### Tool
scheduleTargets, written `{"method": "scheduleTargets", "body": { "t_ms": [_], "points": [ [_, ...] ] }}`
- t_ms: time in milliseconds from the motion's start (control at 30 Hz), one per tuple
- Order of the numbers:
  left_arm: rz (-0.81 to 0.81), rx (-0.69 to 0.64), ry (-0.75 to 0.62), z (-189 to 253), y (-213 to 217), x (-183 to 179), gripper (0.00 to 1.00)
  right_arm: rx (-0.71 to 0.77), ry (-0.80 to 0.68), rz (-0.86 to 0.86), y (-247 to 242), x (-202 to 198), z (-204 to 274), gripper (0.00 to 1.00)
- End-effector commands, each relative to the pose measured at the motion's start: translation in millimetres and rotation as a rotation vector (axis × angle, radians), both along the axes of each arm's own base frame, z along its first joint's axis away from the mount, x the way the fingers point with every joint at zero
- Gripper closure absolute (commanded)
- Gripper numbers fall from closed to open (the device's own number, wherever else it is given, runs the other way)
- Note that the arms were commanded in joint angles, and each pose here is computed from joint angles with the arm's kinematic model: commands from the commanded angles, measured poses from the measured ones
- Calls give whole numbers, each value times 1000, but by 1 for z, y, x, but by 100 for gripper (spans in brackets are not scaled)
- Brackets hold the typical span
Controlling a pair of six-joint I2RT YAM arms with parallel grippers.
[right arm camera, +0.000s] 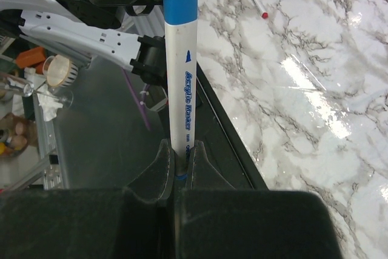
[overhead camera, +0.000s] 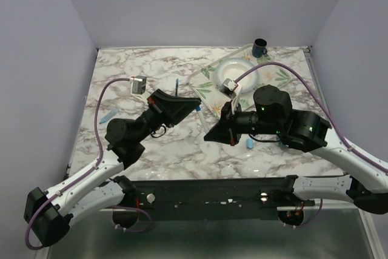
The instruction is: Insert the pens into the pen caps
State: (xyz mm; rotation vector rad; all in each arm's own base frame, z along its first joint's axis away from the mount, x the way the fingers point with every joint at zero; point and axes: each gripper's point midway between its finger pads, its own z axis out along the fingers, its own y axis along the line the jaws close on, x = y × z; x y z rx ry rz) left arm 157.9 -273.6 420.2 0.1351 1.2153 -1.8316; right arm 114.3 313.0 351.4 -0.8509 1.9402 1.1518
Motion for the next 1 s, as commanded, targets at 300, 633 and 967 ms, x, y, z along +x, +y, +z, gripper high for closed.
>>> {"method": "scheduleTargets", "body": {
  "t_ms": [300, 633, 967],
  "points": [
    [-343, 353, 74, -57, -22, -57, 91, 756, -540, -112, -15, 28, 220, 99],
    [-139, 266, -19, 30, -4, -10, 22, 596, -439, -110, -21, 25, 131, 99],
    [173, 584, 39, -39, 22, 38, 1, 283, -190, -417, -42, 68, 4, 99]
  ]
}}
